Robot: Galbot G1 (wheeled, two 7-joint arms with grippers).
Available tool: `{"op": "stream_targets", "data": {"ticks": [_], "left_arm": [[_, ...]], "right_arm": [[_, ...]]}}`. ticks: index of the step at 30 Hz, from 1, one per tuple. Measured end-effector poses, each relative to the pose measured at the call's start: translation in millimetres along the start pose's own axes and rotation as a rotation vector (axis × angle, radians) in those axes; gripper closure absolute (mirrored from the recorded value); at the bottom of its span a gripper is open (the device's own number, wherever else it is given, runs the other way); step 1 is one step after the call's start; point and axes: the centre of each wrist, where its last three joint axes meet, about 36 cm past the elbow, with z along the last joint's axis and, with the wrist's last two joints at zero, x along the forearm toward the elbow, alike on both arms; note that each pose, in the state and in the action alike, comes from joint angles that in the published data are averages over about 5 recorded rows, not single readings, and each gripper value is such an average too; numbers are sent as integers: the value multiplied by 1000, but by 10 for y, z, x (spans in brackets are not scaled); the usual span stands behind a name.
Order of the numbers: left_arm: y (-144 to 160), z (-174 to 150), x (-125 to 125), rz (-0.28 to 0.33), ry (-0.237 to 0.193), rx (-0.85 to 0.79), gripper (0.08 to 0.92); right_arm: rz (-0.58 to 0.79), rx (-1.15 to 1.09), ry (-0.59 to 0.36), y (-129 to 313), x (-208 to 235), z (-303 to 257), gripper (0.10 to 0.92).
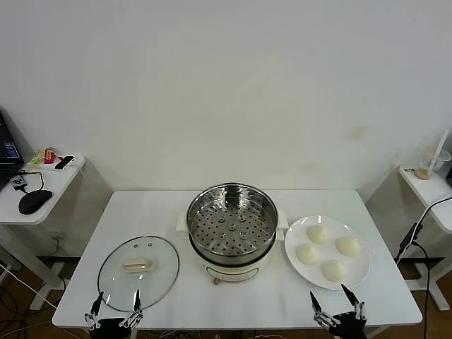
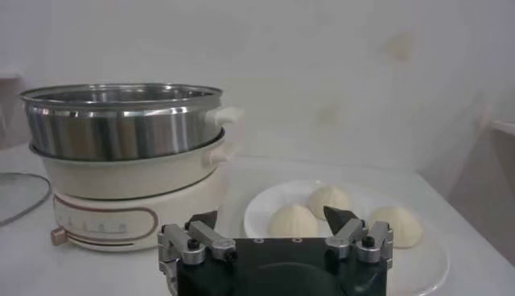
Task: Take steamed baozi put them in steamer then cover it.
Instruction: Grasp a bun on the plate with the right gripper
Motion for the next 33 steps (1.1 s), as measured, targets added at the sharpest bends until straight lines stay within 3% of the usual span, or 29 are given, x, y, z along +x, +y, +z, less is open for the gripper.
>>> {"op": "stream_targets", "data": {"ticks": [9,18,26,33], "left_arm": [[13,-47,-24,-14,-18,-44,177],[42,-147,-82,17,-70,-112,177],[6,-156,-135,35,-98,-149,177],[-12,-137,-181,38,-112,-174,177]], "right_arm": [[46,126,20,-308,-179,-140,200],[69,444,98,-929,-558,-479,200],[-18,761,182,-1496,-1052,-987,200],[-180,972,259,-1811,-1658,-1494,200]]}}
